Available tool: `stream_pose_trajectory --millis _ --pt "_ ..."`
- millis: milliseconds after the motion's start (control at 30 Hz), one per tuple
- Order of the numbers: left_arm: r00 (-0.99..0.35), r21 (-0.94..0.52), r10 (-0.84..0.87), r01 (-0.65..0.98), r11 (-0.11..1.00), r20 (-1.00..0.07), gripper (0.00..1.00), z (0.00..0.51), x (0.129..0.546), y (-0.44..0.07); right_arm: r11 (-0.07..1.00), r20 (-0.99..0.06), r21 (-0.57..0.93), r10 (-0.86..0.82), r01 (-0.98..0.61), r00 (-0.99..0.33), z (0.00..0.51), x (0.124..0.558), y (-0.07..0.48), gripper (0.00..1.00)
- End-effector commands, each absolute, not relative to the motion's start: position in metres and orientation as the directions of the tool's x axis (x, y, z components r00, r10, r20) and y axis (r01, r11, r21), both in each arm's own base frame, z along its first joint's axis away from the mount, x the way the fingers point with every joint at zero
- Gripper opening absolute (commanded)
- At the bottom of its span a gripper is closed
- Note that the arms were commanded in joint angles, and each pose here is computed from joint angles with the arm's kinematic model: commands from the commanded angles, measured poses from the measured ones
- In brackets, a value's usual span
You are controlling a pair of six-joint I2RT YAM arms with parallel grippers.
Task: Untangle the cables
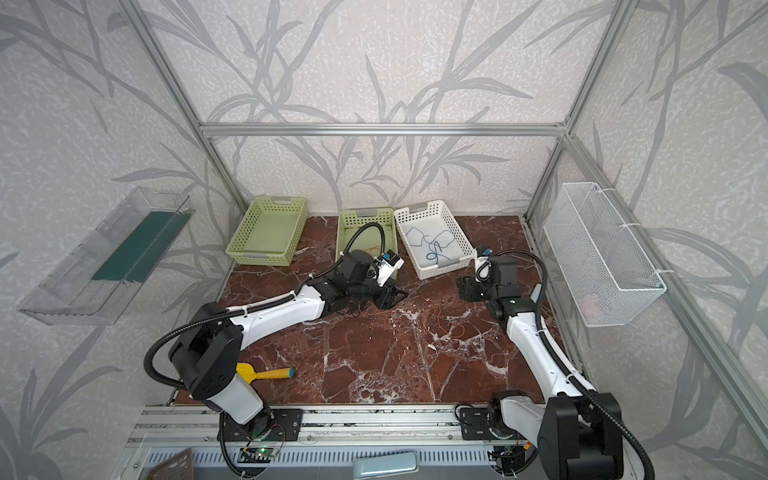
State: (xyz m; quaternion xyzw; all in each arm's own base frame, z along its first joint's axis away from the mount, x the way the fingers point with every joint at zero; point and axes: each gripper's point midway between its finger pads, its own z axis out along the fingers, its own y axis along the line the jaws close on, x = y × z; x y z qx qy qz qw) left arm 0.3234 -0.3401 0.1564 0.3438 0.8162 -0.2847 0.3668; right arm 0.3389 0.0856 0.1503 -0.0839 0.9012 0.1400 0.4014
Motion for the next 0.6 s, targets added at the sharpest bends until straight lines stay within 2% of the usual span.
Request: stream_pose_trajectory --millis 0,133,333,567 --pt "-0.579 -0.11 0.348 0.611 0.784 -0.738 0.59 0.132 0.341 -0.285 0.868 -0.746 0.187 -0.179 -0.46 -0.641 0.147 0.334 0.142 0.7" --pt "-0.669 -0.105 0.283 0.477 0.873 -0.687 0.55 0.119 0.358 -0.25 0.812 -0.69 0.195 -0.285 -0.55 -0.665 0.126 0.323 0.193 0.7" --pt "-0.777 -0.083 0.231 0.34 0.937 -0.586 0.51 0.092 0.366 -0.225 0.75 -0.631 0.231 -0.37 -0.62 -0.683 0.097 0.306 0.252 0.69" --pt "-0.844 -0.074 0.221 0.293 0.953 -0.488 0.52 0.063 0.37 -0.225 0.79 -0.514 0.28 -0.356 -0.545 -0.78 0.059 0.307 0.272 0.67"
